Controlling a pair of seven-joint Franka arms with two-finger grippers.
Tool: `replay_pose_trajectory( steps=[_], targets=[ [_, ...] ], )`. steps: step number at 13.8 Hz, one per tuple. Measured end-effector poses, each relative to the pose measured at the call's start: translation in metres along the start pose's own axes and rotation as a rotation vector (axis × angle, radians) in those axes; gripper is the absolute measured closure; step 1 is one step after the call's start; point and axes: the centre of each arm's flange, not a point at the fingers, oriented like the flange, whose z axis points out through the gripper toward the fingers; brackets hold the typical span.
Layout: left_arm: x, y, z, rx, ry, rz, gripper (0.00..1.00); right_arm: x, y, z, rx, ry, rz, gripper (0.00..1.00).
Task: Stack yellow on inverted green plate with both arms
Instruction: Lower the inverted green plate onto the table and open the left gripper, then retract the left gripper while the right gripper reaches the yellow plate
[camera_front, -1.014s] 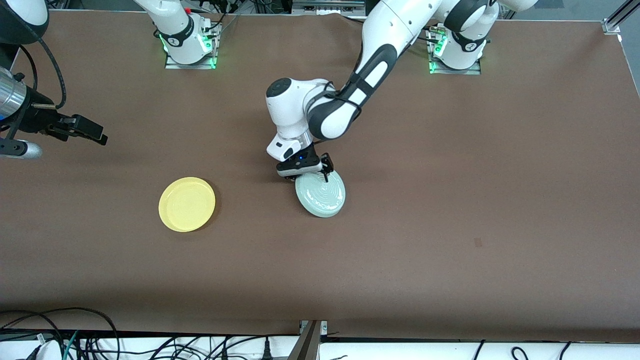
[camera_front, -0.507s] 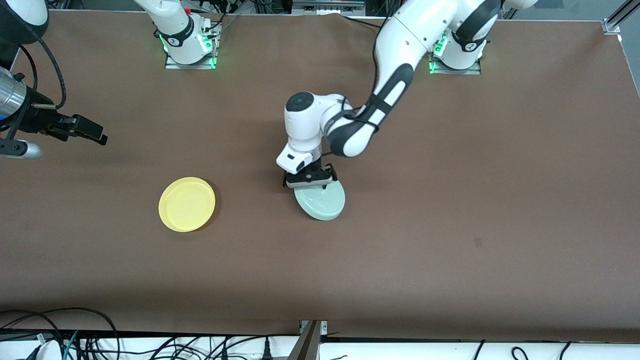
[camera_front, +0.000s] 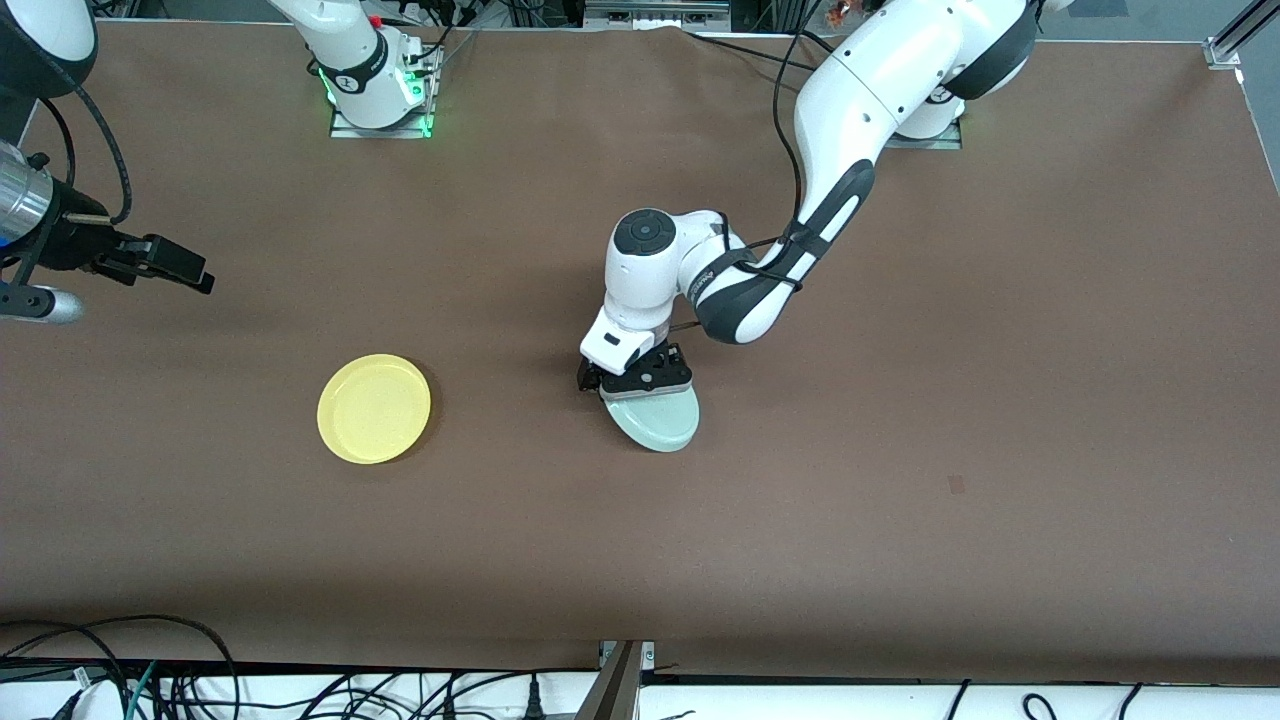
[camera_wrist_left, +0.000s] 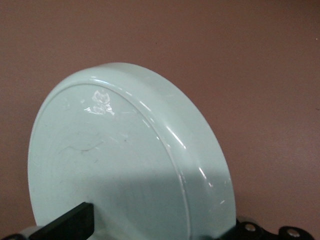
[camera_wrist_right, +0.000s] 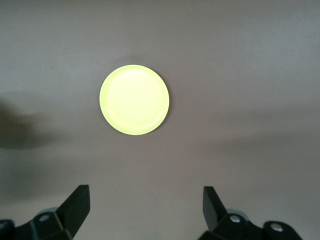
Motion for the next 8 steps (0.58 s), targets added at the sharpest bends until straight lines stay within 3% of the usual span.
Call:
replay_pose_trajectory(
  steps=[2, 5, 8],
  targets=[
    [0.006, -0.001, -0.005, 0.035, 0.0, 0.002, 0.0, 0.006, 0.011, 0.008, -0.001, -0.005, 0.019, 0.0],
    [0.024, -0.007, -0.024, 0.183, -0.022, 0.075, 0.0, 0.016, 0.027, 0.023, -0.006, -0.025, 0.044, 0.0],
    [0.034, -0.007, -0.038, 0.202, -0.033, 0.062, 0.0, 0.022, 0.031, 0.046, -0.014, -0.076, 0.051, 0.0]
  ],
)
